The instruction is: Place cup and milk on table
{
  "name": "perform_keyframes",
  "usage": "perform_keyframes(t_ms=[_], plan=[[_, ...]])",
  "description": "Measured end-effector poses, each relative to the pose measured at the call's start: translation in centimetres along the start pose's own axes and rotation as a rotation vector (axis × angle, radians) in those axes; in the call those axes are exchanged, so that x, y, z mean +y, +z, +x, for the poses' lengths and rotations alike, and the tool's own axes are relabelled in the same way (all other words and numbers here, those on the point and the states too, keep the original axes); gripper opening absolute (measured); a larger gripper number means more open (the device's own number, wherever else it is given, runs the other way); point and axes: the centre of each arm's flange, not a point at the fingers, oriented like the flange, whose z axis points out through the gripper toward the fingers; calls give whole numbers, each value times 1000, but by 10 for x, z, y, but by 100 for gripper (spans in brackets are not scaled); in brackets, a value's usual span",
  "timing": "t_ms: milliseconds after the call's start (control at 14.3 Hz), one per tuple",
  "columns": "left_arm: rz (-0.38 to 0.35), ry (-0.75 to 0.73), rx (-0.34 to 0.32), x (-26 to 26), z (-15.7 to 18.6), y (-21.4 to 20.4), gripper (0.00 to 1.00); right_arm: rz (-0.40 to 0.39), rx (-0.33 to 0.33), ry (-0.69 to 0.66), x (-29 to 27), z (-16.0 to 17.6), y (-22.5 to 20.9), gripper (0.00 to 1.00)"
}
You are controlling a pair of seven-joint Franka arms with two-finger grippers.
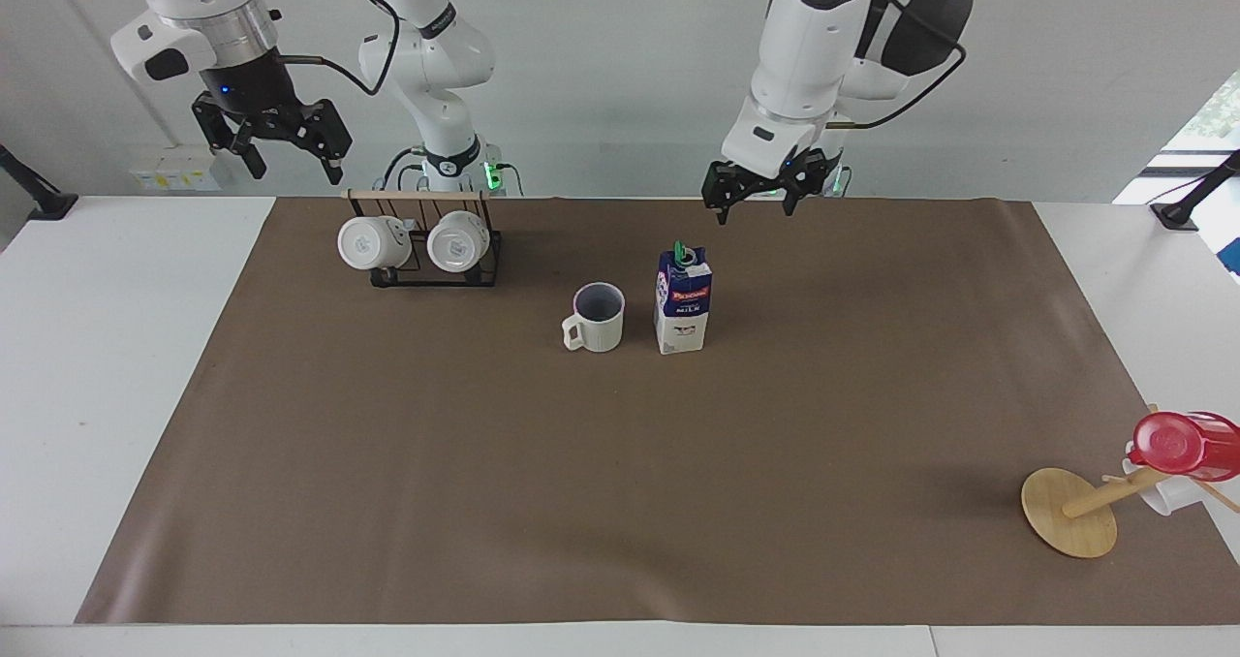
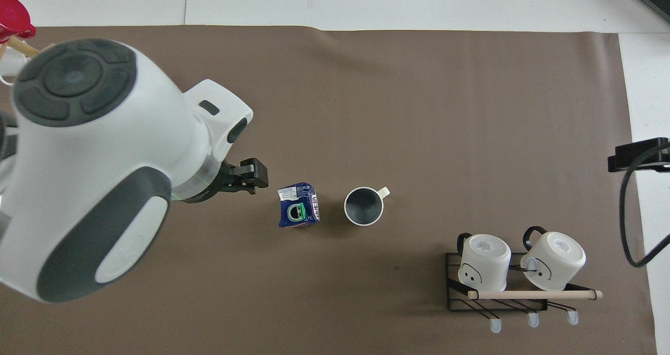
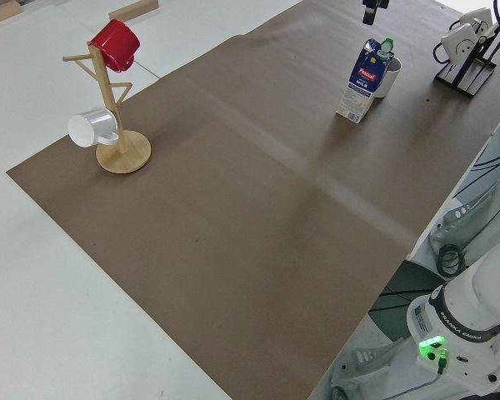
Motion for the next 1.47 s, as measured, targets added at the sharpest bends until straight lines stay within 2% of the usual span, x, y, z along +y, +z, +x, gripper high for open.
perform_keyframes(t_ms=[210,420,631,1121,1471], plan=[[-2,54,2,-75,11,-27,100,0,0,0,0,0,0,100],[25,105,2,-121,16,-35,100,0,0,0,0,0,0,100],[32,131,1,-144,23,-36,100,0,0,0,0,0,0,100],[23,71,6,-187,34,-37,100,0,0,0,0,0,0,100],[12,31,44,-213,43,-41,100,0,0,0,0,0,0,100]])
